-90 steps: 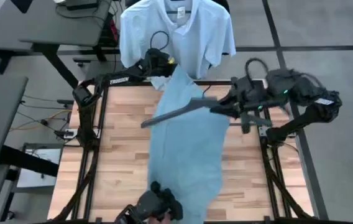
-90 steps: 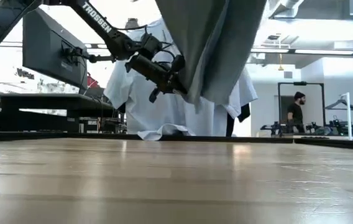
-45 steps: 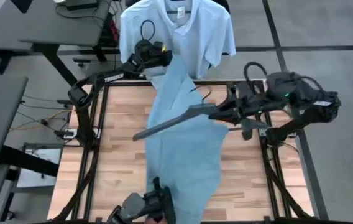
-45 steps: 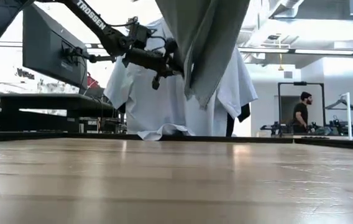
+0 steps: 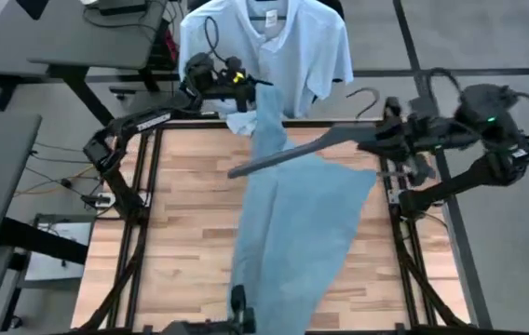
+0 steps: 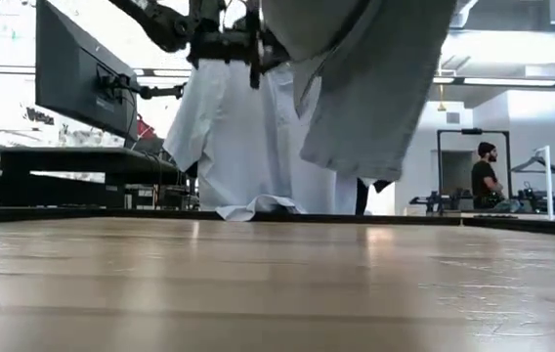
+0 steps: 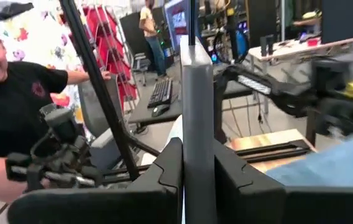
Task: Hang clothes
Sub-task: Insert the blue jeans on the grey hanger, then hang the blue jeans on the rack
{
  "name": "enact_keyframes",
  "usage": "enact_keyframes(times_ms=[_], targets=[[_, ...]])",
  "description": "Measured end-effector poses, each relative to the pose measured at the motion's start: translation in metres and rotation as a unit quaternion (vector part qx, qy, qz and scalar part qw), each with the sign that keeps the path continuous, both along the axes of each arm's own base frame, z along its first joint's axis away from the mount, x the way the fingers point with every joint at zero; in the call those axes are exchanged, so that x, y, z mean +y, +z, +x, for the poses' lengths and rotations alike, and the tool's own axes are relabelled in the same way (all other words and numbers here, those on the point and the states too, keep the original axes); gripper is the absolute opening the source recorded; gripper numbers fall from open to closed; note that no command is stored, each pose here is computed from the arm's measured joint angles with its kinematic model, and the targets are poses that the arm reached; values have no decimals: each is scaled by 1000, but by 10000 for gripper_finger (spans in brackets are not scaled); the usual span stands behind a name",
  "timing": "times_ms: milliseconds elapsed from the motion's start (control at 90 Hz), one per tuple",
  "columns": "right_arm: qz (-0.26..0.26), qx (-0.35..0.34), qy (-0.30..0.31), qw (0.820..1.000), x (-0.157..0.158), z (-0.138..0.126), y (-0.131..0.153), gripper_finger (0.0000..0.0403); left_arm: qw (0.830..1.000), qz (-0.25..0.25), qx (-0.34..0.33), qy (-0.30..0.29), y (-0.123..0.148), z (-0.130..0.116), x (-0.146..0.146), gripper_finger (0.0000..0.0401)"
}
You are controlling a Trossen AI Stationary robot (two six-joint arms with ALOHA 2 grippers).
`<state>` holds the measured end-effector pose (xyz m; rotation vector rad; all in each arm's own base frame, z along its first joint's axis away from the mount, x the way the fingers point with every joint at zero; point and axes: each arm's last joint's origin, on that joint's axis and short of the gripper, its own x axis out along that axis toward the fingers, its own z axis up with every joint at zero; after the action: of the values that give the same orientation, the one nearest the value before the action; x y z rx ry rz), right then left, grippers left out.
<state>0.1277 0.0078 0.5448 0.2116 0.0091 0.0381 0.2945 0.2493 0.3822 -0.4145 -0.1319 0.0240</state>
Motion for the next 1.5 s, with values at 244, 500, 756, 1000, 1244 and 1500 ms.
enact_keyframes(times_ms=[244,500,756,1000,1244,1500], targets=[[-3,-22,73,997,1,-22,6,29,995,88,-40,-24,50,-16,-55,139],[10,-25,116,993,3,-47,12,29,966,185,176,28,29,-26,-96,139],[43,-26,113,992,2,-56,12,29,896,88,431,69,-15,-52,-96,142],[51,-16,89,995,-1,-51,11,29,873,98,476,47,-28,-53,-104,143],[52,-6,76,996,-3,-46,9,29,936,91,332,-76,-13,-28,-121,143],[58,-9,72,996,-4,-43,10,29,944,160,242,-155,-8,18,-177,143]])
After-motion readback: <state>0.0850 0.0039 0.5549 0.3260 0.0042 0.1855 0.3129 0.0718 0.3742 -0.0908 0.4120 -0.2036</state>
